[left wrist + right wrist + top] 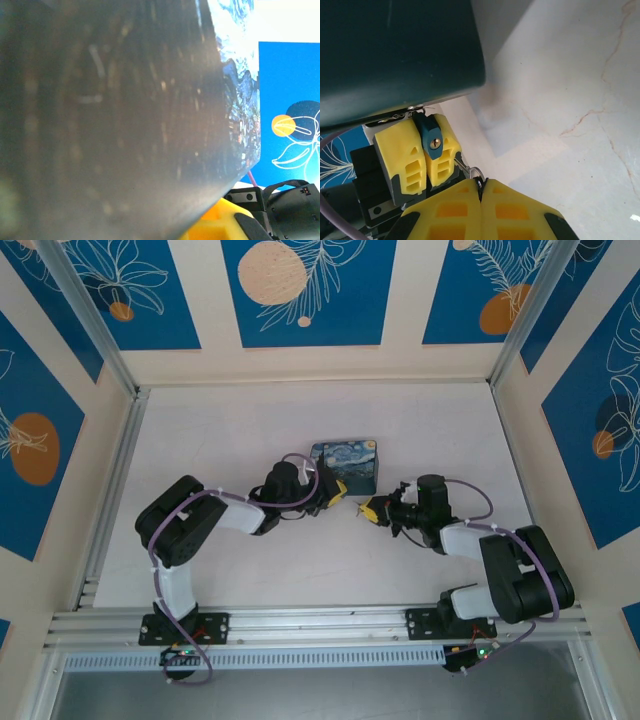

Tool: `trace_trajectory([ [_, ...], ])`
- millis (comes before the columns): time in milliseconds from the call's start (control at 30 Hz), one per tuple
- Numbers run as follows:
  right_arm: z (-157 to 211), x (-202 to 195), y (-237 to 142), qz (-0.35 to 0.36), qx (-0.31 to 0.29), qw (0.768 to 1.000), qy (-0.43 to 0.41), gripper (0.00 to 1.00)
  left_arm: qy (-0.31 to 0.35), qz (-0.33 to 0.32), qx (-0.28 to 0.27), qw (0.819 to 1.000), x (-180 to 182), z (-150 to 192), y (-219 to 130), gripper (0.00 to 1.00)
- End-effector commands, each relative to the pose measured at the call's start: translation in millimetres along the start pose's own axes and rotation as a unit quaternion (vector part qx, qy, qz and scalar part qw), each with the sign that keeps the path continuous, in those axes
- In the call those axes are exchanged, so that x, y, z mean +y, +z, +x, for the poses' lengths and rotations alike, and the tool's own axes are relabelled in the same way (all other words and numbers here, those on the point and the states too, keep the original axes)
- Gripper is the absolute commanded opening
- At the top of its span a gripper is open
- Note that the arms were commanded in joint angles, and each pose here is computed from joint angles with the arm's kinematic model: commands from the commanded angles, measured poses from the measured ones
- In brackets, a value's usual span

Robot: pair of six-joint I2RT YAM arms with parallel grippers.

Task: Unlock the padlock with the key

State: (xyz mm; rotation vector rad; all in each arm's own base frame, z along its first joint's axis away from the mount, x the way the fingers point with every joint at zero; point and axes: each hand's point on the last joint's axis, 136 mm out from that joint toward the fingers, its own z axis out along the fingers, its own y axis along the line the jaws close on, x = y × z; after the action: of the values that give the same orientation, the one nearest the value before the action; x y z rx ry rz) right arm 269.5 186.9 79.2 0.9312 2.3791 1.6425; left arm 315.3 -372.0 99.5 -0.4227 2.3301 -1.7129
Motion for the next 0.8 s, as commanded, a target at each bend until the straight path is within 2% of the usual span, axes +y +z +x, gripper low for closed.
trace_trajectory([
  [0, -5, 11, 5, -0.009, -0.006, 1.000, -0.005, 0.00, 0.008, 0.035, -0.010, 0.999, -20, -1, -1, 0.00],
  [767, -8, 24, 19, -0.016, 0.002, 1.000, -0.009, 0.00, 0.006, 0.030, -0.009, 0.999, -14, 1, 0, 0.00],
])
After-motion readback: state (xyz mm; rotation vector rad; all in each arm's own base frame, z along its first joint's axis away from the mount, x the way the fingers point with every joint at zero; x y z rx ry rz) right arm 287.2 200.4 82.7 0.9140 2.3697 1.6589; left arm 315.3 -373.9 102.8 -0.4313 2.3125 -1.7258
